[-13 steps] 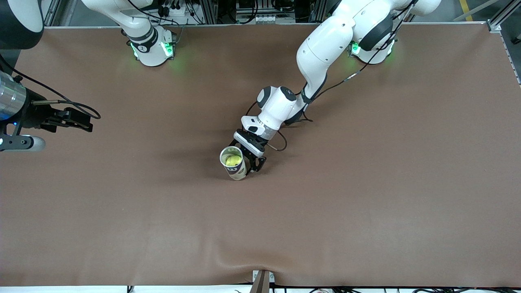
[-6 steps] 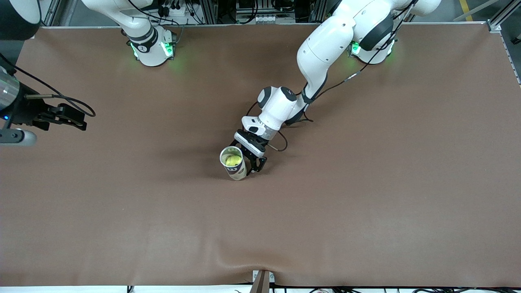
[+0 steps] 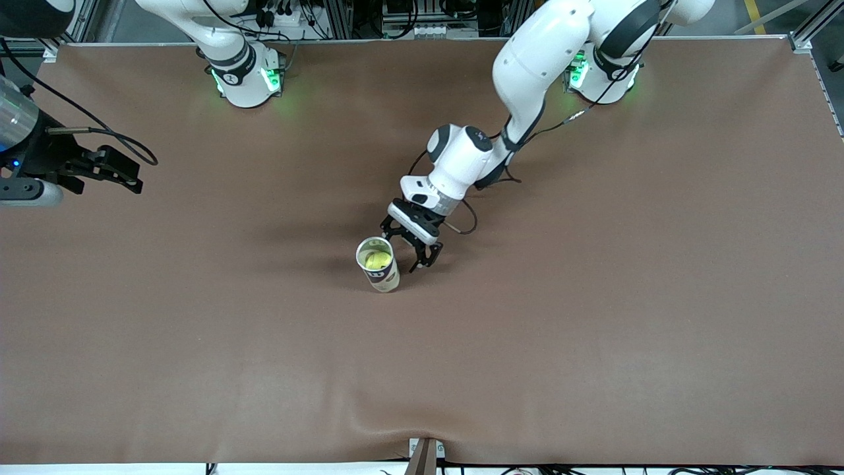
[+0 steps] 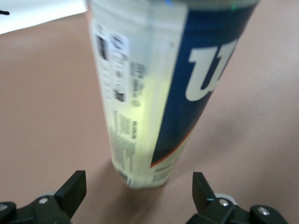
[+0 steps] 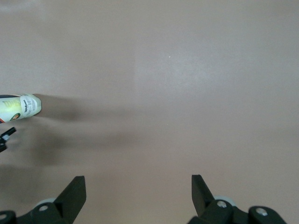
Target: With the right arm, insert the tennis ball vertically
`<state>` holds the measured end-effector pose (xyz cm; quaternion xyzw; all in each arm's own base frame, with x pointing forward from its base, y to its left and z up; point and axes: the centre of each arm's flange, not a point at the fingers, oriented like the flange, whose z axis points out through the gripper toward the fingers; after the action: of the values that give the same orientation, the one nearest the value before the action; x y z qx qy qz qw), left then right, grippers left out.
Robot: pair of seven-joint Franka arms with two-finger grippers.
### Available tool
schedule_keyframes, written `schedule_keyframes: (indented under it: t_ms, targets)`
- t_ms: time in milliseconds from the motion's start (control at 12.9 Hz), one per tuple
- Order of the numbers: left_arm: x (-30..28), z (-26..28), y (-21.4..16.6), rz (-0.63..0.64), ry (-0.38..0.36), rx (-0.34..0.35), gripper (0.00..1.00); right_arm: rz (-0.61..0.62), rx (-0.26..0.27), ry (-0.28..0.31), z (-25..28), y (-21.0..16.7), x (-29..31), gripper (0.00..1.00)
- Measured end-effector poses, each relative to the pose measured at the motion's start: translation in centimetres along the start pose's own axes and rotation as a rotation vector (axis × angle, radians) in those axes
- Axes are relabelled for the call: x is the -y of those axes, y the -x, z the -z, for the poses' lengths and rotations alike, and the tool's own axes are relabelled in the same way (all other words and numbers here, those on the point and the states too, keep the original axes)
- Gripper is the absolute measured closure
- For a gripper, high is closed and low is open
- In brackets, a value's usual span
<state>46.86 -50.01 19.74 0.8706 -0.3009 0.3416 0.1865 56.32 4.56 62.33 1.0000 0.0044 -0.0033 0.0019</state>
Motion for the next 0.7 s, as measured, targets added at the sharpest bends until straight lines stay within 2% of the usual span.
schedule_keyframes:
  t_ms: [389, 466, 699]
  targets:
    - [8.4, 8.8, -4.8, 0.062, 0.125, 0.233, 0.00, 0.014, 0.003, 0.001, -0.2, 0.0, 0.2, 0.00]
    - [11.2, 11.0, -6.1, 0.055, 0.150, 0.285, 0.00, 0.018, 0.003, 0.002, -0.2, 0.0, 0.4, 0.00]
    - [21.3, 17.8, -9.2, 0.025, 0.165, 0.440, 0.00, 0.019, 0.002, 0.006, -0.2, 0.0, 0.6, 0.00]
